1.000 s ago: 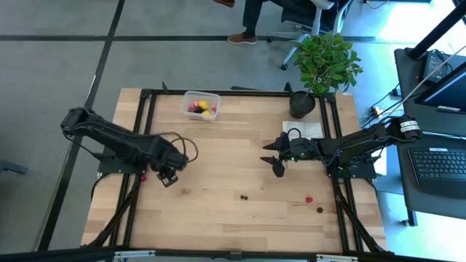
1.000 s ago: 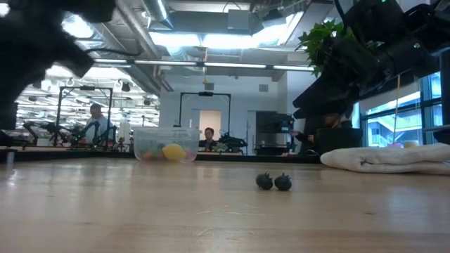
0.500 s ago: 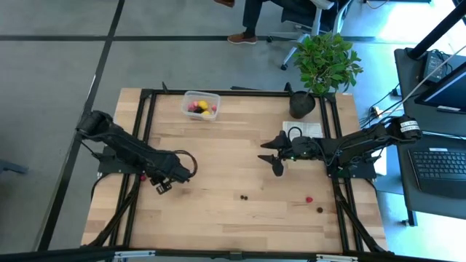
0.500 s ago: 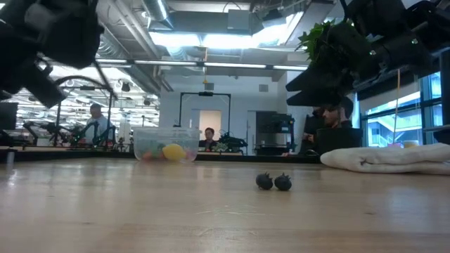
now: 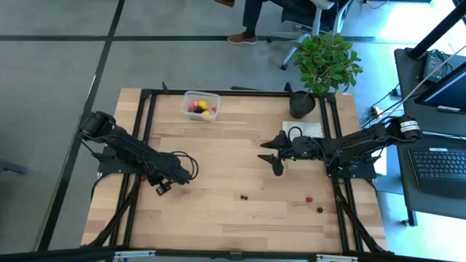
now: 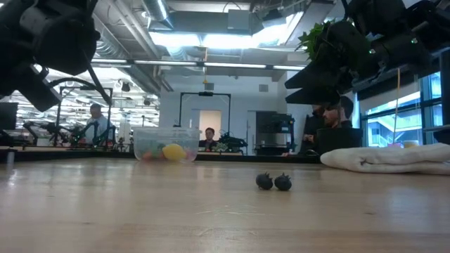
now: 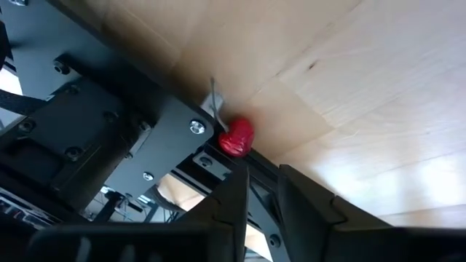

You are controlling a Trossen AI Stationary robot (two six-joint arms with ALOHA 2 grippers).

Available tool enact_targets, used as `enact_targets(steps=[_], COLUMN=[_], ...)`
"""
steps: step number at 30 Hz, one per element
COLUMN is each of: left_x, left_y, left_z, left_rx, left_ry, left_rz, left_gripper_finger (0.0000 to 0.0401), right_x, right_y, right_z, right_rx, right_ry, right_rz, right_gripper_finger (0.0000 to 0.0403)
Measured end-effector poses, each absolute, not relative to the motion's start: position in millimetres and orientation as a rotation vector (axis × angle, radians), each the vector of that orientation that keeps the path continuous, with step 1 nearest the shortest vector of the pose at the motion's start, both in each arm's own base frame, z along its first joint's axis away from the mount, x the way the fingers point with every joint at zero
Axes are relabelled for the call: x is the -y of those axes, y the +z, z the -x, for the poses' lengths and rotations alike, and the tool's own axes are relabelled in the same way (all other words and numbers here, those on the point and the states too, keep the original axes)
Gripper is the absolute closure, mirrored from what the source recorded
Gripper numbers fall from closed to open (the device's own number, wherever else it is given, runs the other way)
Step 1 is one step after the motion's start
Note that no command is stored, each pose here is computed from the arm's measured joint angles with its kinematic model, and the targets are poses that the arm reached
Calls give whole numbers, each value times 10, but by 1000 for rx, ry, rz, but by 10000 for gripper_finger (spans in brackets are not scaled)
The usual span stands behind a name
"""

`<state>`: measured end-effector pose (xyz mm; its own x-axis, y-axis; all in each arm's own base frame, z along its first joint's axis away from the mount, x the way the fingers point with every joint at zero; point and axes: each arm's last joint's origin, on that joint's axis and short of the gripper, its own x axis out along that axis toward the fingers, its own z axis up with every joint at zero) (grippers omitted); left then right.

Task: Pick and placing Produce into tupperware
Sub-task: Put the left cherry into the transparent bin

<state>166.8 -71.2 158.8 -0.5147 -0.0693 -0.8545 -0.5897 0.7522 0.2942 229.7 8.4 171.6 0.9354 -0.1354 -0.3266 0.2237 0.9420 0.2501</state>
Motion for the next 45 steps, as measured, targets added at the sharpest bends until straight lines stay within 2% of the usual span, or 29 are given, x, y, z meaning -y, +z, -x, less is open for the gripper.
enact_targets(steps=[8,17,33,45], left_x=[704,705,707,714], left_y=[1588,1588,1592,1589], left_z=[-1672,-1672,-1666,-1668], left_rx=[-2043,-2087,-2100,-2097], left_ry=[667,439,413,383], left_rz=[478,358,350,330], left_gripper_finger=[340,305,182,192], right_x=[-84,-84,-84,-84], right_y=[1716,1716,1716,1718], right_z=[-2297,-2297,-2297,-2298], right_rx=[-311,-312,-312,-309], right_ry=[-186,-186,-186,-186], right_rz=[-286,-286,-285,-290], right_gripper_finger=[151,151,151,151])
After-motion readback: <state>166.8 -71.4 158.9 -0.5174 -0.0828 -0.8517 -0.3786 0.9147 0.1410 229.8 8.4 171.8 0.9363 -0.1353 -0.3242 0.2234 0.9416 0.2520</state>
